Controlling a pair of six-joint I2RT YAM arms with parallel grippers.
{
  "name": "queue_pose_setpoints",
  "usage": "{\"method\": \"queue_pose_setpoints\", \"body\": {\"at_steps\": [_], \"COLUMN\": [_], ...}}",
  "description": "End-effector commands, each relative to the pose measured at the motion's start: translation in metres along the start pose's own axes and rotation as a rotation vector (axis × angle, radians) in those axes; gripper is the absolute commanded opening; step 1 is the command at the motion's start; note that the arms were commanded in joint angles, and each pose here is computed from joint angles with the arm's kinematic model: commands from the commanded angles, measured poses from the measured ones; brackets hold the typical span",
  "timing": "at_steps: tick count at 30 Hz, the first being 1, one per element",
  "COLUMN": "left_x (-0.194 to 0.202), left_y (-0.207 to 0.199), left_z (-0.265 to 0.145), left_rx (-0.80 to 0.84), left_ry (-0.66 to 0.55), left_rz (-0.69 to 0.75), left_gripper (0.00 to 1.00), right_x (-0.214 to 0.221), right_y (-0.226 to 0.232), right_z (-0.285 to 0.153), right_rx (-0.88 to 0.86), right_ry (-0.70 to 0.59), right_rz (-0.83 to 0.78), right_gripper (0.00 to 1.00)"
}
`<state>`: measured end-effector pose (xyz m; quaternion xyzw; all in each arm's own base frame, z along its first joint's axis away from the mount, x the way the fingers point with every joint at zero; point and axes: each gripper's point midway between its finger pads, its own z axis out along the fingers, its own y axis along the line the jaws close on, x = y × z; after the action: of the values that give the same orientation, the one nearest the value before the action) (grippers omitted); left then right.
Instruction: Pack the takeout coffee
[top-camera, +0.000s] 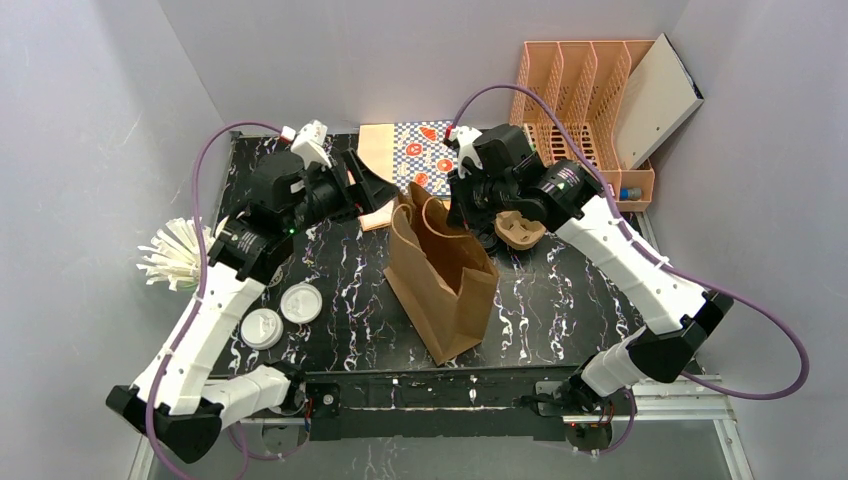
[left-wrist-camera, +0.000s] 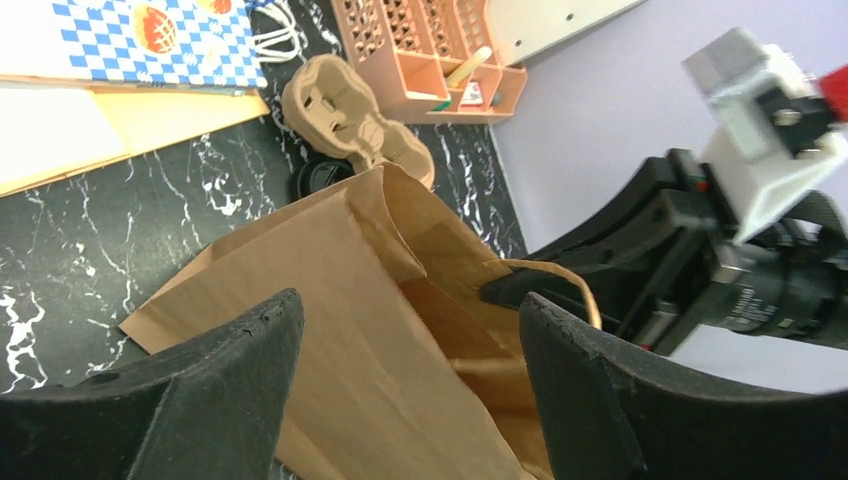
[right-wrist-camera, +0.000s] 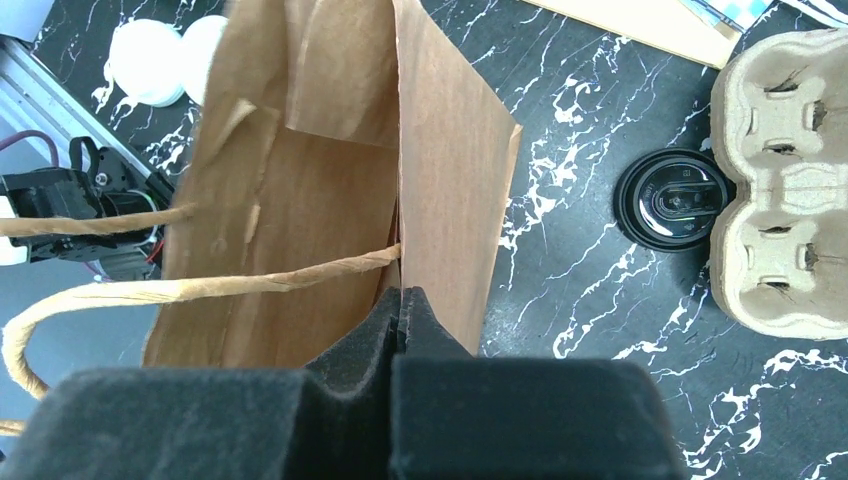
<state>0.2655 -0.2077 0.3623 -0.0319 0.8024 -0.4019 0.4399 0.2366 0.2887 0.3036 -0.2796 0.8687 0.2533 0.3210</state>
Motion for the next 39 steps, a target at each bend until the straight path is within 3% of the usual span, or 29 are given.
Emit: {"method": "queue_pose_setpoints", "body": {"at_steps": [1, 7, 18, 24, 29, 31, 37, 39], "left_x": [0.007, 0.02, 0.046, 0.061, 0.069, 0.064, 0.05, 0.048], "left_y": [0.004, 0.027, 0.042, 0.062, 0.098, 0.11, 0.115, 0.113], "left_z": [0.002, 0.014, 0.027, 0.024, 0.01, 0.0, -0.018, -0.02], "left_rx": [-0.024, -0.127, -0.17, -0.233, -0.392, -0.465, -0.518, -0.522], "left_ry": [0.038, 0.102, 0.175, 0.219, 0.267, 0.256, 0.203, 0.2], "left_rz": [0.012, -0.005, -0.024, 0.025, 0.125, 0.168, 0.216, 0.219], "left_gripper": [0.75, 0.79, 0.76, 0.73, 0.67, 0.62, 0.2, 0.16], "right_x": [-0.017, -0.018, -0.018, -0.026, -0.03, -0.03, -0.03, -0.032], "right_y": [0.005, 0.007, 0.007, -0.001, -0.009, -0.013, -0.025, -0.028], "right_z": [-0.01, -0.009, -0.005, -0.012, -0.017, -0.019, -0.023, -0.024], "right_rx": [-0.003, -0.005, -0.003, 0.053, 0.106, 0.129, 0.196, 0.21], "right_ry": [-0.068, -0.068, -0.071, -0.106, -0.143, -0.154, -0.195, -0.213], "right_rz": [0.002, 0.001, 0.0, 0.019, 0.043, 0.055, 0.101, 0.117], "right_gripper": [0.01, 0.01, 0.01, 0.01, 0.01, 0.01, 0.01, 0.01]}}
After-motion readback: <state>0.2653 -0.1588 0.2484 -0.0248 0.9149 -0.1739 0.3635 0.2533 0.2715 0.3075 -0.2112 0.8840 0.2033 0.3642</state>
